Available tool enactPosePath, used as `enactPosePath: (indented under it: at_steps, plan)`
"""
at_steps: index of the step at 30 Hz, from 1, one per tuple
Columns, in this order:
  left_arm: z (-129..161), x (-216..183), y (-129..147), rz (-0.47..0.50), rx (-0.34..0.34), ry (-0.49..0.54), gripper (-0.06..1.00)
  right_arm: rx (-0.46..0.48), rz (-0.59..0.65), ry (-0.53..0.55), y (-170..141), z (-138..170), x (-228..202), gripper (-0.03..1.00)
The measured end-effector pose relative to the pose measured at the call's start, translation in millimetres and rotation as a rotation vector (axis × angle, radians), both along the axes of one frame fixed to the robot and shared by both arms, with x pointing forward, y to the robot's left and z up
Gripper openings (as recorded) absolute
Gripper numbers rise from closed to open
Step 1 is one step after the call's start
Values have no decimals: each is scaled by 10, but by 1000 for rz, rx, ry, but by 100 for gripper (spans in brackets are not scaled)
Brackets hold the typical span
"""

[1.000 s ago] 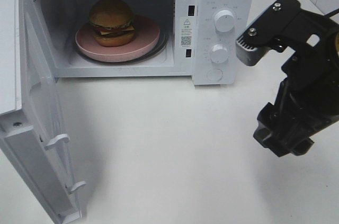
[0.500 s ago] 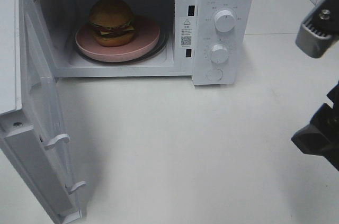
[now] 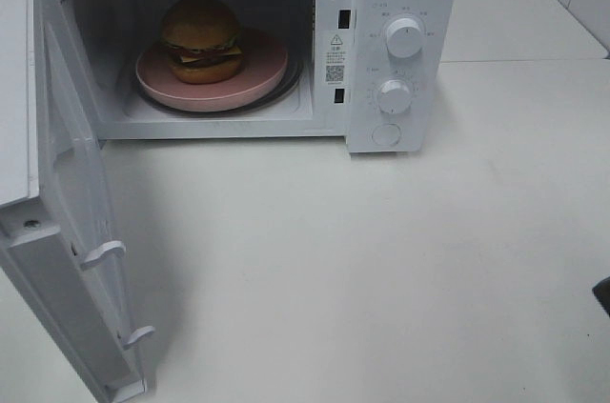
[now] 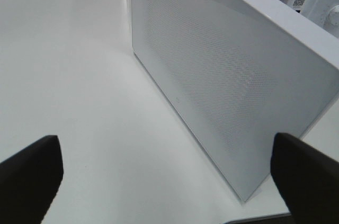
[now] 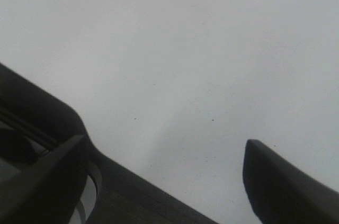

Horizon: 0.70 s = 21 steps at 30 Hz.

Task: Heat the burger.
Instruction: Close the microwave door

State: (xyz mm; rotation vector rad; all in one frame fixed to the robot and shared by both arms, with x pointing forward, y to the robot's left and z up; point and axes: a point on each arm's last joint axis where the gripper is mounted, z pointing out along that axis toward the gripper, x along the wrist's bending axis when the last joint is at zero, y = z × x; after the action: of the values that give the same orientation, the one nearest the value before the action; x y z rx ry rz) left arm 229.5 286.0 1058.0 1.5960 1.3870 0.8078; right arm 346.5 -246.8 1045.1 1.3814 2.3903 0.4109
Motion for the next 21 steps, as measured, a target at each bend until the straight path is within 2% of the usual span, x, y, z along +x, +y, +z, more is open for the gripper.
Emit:
enactPosePath:
  at_steps: [1, 4, 8, 12, 14, 21]
  plan:
    - [0, 0, 0, 0, 0, 0, 99, 19, -66, -17, -92, 8, -18, 76]
    - [0, 0, 0, 0, 0, 0, 99, 30, -99, -29, -140, 13, -33, 76]
    - [0, 0, 0, 0, 0, 0, 99, 90, -223, -108, -326, 22, -175, 76]
    - [0, 0, 0, 0, 0, 0, 99, 128, -277, -156, -398, 9, -286, 76]
    - [0, 0, 0, 0, 0, 0, 99, 162, -338, -239, -486, 22, -441, 76]
    - [0, 0, 0, 0, 0, 0, 99, 205, -418, -370, -575, 50, -687, 76]
